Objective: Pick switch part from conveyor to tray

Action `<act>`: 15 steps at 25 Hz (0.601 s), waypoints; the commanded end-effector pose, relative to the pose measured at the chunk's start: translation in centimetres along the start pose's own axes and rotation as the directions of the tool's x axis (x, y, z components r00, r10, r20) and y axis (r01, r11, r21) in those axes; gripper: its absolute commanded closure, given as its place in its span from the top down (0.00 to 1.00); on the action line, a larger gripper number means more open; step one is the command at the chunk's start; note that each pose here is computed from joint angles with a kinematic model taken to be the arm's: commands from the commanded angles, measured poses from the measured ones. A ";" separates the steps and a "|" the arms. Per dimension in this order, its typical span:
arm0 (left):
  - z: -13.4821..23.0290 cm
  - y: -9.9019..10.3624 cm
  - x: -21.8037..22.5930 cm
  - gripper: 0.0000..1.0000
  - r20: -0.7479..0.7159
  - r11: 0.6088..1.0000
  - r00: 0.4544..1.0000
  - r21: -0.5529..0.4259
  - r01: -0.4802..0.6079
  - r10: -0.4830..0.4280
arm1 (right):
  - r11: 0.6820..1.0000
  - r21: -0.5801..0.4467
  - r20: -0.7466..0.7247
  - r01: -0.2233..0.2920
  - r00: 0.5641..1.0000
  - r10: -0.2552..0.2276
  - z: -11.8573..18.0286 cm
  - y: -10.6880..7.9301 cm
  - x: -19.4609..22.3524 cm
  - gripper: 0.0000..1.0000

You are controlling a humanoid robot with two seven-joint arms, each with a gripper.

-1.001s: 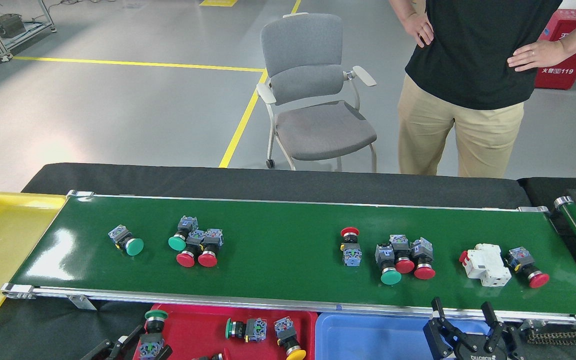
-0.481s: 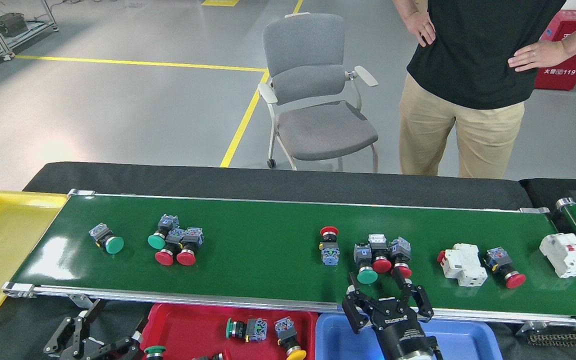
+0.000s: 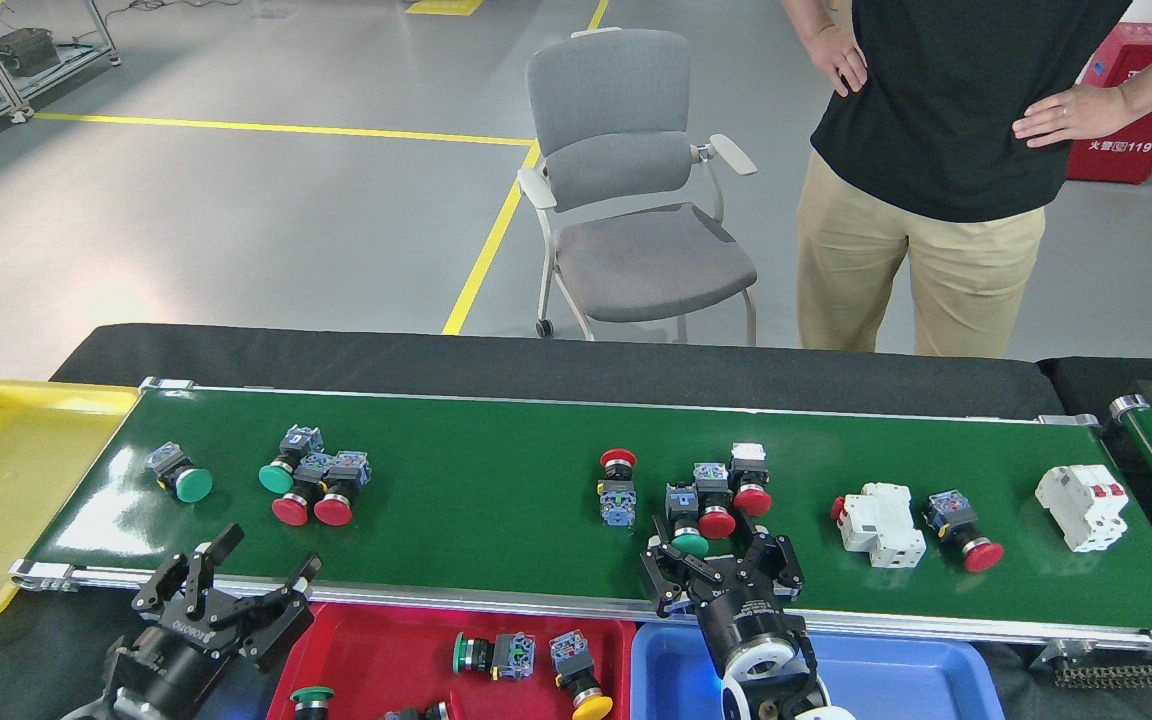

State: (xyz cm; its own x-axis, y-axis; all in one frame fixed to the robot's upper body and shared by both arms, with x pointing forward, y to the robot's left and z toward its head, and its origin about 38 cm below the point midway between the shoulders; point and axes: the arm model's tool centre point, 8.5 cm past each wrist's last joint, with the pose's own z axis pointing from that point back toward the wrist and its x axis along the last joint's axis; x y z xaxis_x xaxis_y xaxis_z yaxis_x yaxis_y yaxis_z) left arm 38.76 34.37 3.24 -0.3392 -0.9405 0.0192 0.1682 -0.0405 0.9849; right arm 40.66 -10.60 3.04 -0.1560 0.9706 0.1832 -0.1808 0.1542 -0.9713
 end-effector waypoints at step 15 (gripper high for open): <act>-1.8 -0.4 -4.5 1.00 -0.101 0.996 0.994 -0.078 -0.036 0.028 | 0.993 -0.111 0.439 0.037 0.899 0.015 5.7 -5.0 5.3 0.17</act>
State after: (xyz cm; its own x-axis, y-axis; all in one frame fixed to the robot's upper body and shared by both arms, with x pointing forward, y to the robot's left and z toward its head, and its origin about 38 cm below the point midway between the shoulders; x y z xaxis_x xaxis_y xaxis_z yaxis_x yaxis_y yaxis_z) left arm 41.08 37.24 1.28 -0.2549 -0.9657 0.0488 0.2787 -0.0250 0.9601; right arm 36.10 -8.12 8.32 -0.4688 0.8520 0.2330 -0.1028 0.2094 -0.9724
